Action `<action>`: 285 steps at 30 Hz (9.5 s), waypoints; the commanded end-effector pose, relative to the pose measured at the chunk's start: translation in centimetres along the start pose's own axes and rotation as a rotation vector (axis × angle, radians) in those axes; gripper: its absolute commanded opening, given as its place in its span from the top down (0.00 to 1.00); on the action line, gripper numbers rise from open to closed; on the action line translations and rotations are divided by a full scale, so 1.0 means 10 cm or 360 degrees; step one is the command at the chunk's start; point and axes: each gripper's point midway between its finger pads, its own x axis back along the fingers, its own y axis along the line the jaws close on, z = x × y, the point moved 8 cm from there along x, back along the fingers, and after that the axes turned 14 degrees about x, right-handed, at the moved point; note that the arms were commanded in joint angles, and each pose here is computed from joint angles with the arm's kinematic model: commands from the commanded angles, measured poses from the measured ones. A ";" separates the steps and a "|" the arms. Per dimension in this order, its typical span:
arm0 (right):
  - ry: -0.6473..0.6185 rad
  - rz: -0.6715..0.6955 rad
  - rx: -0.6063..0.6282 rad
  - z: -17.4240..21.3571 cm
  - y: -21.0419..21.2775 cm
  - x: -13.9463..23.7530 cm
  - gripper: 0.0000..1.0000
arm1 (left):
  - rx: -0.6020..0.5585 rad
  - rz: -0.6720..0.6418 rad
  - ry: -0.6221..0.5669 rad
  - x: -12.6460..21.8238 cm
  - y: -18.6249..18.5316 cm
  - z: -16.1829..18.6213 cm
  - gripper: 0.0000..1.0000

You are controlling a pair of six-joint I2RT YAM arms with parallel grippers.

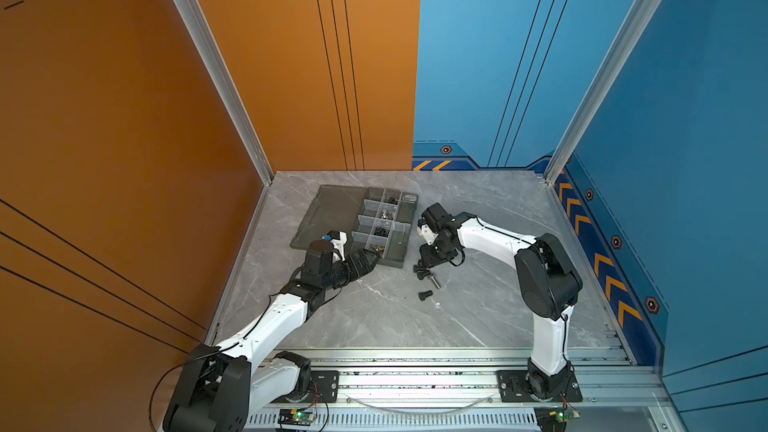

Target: Sort the screws and nuts into containers

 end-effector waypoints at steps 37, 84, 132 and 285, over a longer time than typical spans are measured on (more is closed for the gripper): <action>0.0091 0.0120 0.0025 -0.08 0.12 -0.43 0.67 | -0.0038 0.0035 0.0004 -0.02 -0.05 -0.01 0.02; -0.1292 -0.0434 -0.0014 -2.16 -0.64 0.39 1.00 | -0.0033 0.0114 -0.0091 0.14 -0.08 -0.02 0.02; -0.1120 -0.0381 -0.0195 -2.03 -0.88 -0.40 0.85 | -0.0027 0.0109 -0.0097 0.16 -0.08 -0.03 0.02; -0.0097 0.0032 0.0907 0.30 0.47 -0.32 0.82 | -0.0030 0.0069 0.0020 -0.13 -0.12 0.00 0.02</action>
